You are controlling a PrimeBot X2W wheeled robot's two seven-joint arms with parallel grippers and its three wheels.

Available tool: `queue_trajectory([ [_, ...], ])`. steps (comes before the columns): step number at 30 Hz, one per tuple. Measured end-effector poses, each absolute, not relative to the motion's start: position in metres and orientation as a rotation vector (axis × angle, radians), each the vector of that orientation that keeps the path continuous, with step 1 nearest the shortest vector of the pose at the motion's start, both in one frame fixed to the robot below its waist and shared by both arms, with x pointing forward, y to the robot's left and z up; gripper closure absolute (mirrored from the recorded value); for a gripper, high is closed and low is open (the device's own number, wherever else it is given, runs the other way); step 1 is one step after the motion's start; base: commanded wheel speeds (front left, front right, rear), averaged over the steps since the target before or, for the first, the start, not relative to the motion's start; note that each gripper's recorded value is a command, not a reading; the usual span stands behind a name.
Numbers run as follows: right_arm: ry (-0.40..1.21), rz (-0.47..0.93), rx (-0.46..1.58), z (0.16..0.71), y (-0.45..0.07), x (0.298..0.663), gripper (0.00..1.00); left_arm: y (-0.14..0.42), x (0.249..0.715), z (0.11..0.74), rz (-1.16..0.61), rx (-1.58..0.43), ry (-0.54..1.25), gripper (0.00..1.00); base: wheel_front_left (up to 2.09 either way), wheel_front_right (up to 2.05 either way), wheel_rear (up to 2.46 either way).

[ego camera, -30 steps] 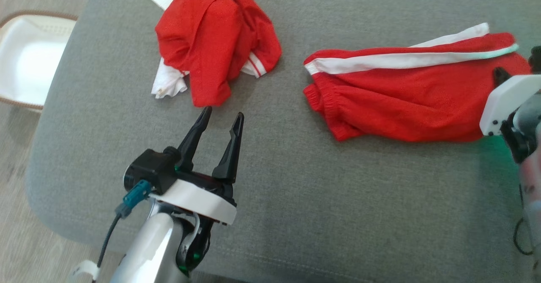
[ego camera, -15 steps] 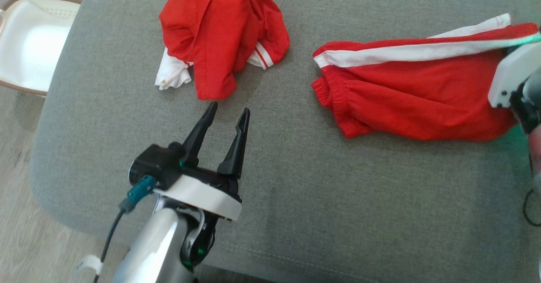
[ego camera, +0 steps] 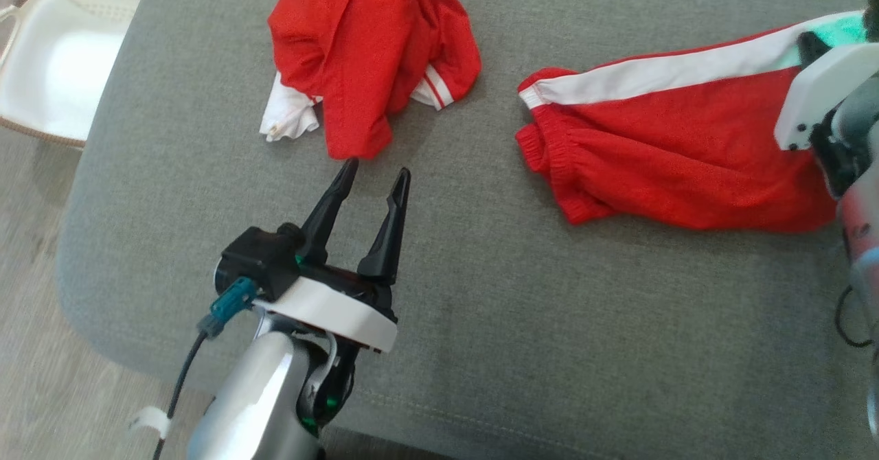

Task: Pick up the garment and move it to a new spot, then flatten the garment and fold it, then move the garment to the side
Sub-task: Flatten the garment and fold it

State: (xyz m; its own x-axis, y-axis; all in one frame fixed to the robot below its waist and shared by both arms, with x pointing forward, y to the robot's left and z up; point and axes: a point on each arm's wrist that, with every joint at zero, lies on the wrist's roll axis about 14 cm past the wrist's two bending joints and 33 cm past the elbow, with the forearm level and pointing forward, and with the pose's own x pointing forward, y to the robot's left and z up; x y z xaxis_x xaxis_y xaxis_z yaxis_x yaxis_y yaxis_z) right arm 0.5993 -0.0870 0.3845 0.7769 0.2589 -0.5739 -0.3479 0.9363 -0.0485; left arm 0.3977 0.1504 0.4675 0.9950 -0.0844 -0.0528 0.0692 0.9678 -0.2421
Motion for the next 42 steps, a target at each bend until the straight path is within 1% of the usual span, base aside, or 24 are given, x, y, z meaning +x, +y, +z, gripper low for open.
queue_trajectory([
  [3, 0.591, 0.328, -0.133, 0.387, -0.087, 0.594, 1.00, 0.151, 0.398, 0.469, -0.076, -0.243, 0.058, 0.00, 0.00, 0.00, 0.00],
  [10, 0.470, 0.308, -0.055, 0.422, -0.091, 0.584, 1.00, 0.141, 0.402, 0.486, -0.113, -0.244, 0.008, 0.00, 0.00, 0.00, 0.00],
  [14, 0.374, 0.296, 0.015, 0.443, -0.094, 0.567, 1.00, 0.135, 0.404, 0.500, -0.136, -0.242, -0.034, 0.00, 0.00, 0.00, 0.00],
  [20, 0.169, 0.284, 0.074, 0.490, -0.110, 0.543, 1.00, 0.123, 0.406, 0.518, -0.176, -0.242, -0.088, 0.00, 0.00, 0.00, 0.00],
  [23, 0.086, 0.264, 0.095, 0.510, -0.125, 0.527, 1.00, 0.117, 0.405, 0.524, -0.197, -0.244, -0.106, 0.00, 0.00, 0.00, 0.00],
  [26, 0.038, 0.236, 0.115, 0.519, -0.140, 0.506, 1.00, 0.111, 0.406, 0.533, -0.217, -0.244, -0.131, 0.00, 0.00, 0.00, 0.00],
  [31, 0.009, 0.163, 0.156, 0.514, -0.166, 0.466, 1.00, 0.102, 0.400, 0.541, -0.243, -0.247, -0.149, 0.00, 0.00, 0.00, 0.00],
  [33, 0.008, 0.137, 0.182, 0.509, -0.169, 0.449, 1.00, 0.099, 0.394, 0.538, -0.252, -0.250, -0.141, 0.00, 0.00, 0.00, 0.00],
  [34, 0.013, 0.133, 0.189, 0.504, -0.167, 0.441, 0.89, 0.098, 0.392, 0.537, -0.254, -0.251, -0.136, 0.00, 0.00, 0.00, 0.00],
  [35, 0.023, 0.135, 0.180, 0.499, -0.164, 0.432, 0.55, 0.096, 0.390, 0.536, -0.260, -0.248, -0.133, 0.00, 0.00, 0.00, 0.00],
  [36, 0.033, 0.136, 0.171, 0.493, -0.162, 0.423, 0.08, 0.094, 0.388, 0.534, -0.264, -0.244, -0.129, 0.00, 0.00, 0.00, 0.00],
  [37, 0.041, 0.130, 0.171, 0.489, -0.161, 0.416, 0.00, 0.093, 0.386, 0.532, -0.266, -0.245, -0.123, 0.00, 0.00, 0.00, 0.00],
  [42, 0.057, 0.088, 0.177, 0.478, -0.170, 0.392, 0.00, 0.094, 0.375, 0.521, -0.247, -0.237, -0.091, 0.00, 0.00, 0.00, 0.00],
])
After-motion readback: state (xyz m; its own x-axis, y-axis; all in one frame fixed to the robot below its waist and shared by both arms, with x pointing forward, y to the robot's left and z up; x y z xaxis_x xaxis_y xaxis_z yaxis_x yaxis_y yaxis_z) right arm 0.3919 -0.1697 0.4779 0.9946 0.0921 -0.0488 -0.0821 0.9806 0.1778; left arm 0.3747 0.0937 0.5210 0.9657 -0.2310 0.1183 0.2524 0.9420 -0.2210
